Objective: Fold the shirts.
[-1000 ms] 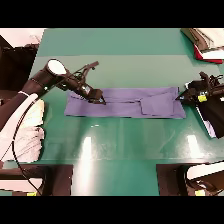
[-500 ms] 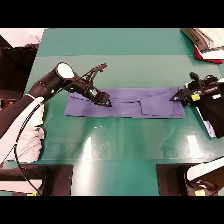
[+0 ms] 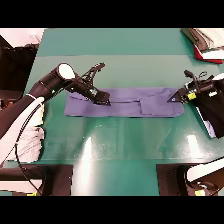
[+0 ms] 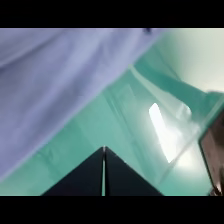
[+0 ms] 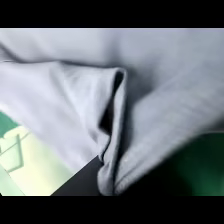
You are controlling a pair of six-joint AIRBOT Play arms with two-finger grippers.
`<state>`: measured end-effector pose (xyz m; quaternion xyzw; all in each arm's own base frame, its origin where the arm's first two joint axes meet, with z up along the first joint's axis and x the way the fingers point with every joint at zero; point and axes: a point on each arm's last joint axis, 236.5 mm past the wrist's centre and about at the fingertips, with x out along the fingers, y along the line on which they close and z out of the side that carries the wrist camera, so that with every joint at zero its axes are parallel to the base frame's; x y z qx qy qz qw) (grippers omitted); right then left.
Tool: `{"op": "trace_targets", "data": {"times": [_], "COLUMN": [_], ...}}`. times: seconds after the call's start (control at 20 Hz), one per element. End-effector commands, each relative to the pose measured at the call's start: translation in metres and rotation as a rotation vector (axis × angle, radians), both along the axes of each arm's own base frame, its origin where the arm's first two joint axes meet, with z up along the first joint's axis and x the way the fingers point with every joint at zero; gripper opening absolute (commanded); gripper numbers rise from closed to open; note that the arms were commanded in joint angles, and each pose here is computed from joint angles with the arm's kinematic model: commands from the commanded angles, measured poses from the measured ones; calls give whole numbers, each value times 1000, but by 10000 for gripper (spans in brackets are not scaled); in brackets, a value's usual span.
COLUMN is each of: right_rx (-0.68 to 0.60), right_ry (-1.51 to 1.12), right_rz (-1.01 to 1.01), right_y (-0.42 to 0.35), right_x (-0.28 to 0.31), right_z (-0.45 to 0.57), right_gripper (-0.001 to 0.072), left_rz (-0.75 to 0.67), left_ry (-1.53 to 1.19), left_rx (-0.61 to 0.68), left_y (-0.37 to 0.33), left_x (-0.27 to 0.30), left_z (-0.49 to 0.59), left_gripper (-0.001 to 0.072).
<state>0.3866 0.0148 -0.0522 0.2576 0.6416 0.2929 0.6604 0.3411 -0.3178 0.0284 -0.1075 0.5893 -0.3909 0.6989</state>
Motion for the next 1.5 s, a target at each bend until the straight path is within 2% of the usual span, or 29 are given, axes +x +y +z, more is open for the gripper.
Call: {"op": "trace_targets", "data": {"times": [0.0,0.2,0.6,1.0,1.2,1.45], "right_rx": [30,24,45,89,97,110], "right_ry": [-83,-199,-449,-449,-433,-458], "right_rz": [-18,6,224,394,427,429], "right_y": [23,73,207,289,305,318], "right_x": [10,18,19,-1,-12,-13], "right_z": [45,109,237,243,235,238], "right_gripper": [19,18,18,18,18,18], "left_rz": [70,71,84,75,66,129], "left_ry": [-32,-14,32,29,35,-26], "left_rx": [20,27,7,13,54,133], "left_y": [1,-15,-42,-40,-19,66], "left_x": [24,50,89,89,91,118], "left_z": [-8,-35,-82,-85,-85,-43], "left_gripper": [22,21,21,22,22,21]}}
